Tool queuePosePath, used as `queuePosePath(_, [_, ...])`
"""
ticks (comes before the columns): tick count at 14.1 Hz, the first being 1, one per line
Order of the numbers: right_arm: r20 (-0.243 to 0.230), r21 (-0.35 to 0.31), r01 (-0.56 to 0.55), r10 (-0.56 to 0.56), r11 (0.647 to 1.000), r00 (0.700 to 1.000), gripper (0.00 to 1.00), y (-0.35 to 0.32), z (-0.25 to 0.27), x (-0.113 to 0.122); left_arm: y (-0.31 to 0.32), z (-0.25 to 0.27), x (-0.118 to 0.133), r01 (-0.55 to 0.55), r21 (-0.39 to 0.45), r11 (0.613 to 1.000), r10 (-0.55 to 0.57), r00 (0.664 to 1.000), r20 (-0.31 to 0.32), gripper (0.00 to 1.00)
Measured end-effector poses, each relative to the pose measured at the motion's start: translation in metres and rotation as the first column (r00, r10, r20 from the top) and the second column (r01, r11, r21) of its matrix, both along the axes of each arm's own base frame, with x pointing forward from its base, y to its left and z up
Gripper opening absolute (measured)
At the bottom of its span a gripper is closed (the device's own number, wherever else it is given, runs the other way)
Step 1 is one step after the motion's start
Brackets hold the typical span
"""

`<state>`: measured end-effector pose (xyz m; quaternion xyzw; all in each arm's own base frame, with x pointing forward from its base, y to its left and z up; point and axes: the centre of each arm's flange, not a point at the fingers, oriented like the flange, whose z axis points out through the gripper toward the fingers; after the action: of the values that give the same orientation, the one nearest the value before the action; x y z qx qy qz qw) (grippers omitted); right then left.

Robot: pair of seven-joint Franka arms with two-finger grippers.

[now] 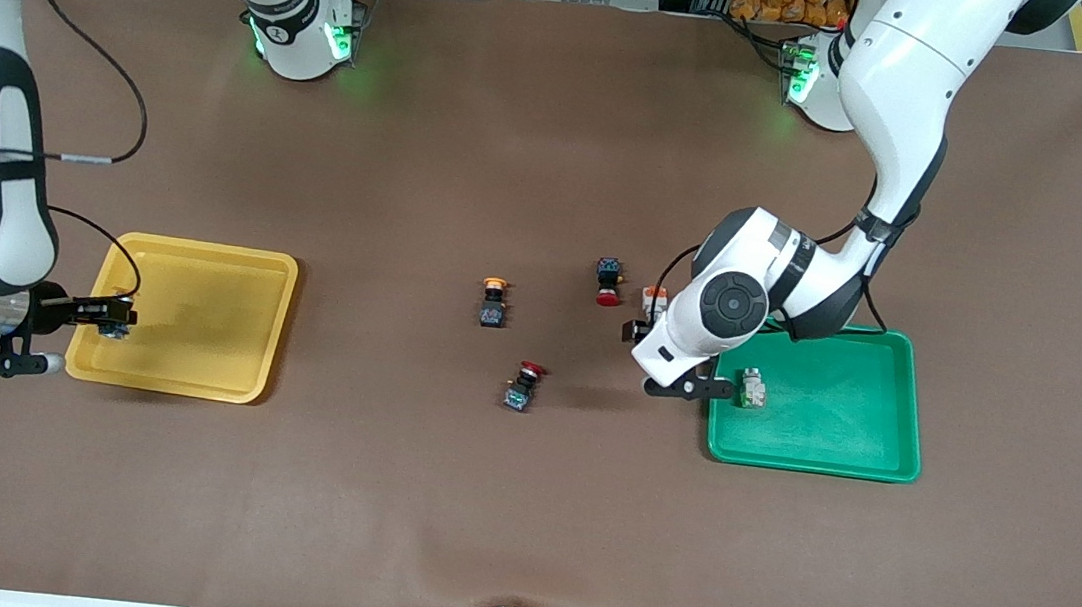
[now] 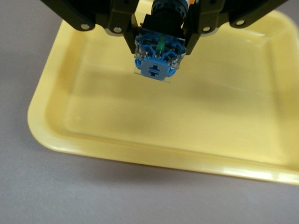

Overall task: Place green and yellow buttons in trays
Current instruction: 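Release the white button in the green tray with the left gripper, then grasp the second white button with the left gripper while the right gripper releases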

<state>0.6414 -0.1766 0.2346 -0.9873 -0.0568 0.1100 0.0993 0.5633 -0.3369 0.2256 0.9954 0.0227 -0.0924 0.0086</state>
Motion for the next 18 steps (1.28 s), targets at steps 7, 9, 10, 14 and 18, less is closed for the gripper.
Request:
queuePosePath(7, [0.010, 0.008, -0.025, 0.025, 1.000, 1.000, 0.78, 0.007, -0.001, 0.006, -0.026, -0.034, -0.052, 0.028, 0.022, 0.999, -0.027, 0.999, -0.039, 1.00])
queuePosePath(9, [0.012, 0.011, -0.031, 0.031, 0.999, 0.999, 0.98, 0.011, 0.001, 0.008, -0.018, -0.040, -0.056, 0.021, 0.025, 0.999, -0.020, 0.999, -0.040, 1.00])
queuePosePath(10, [0.006, 0.017, -0.037, 0.037, 0.999, 0.999, 1.00, 0.014, 0.005, 0.010, -0.014, -0.044, -0.059, 0.017, 0.023, 1.000, -0.016, 0.999, -0.037, 1.00])
queuePosePath(14, [-0.069, 0.082, -0.103, 0.108, 0.991, 0.992, 1.00, 0.046, 0.062, 0.020, -0.011, -0.049, -0.066, 0.018, 0.023, 1.000, -0.017, 0.999, -0.035, 0.87])
queuePosePath(18, [-0.030, 0.158, -0.169, 0.176, 0.973, 0.984, 1.00, 0.113, 0.141, 0.027, -0.012, -0.046, -0.066, 0.020, 0.019, 1.000, -0.019, 0.999, -0.028, 0.44])
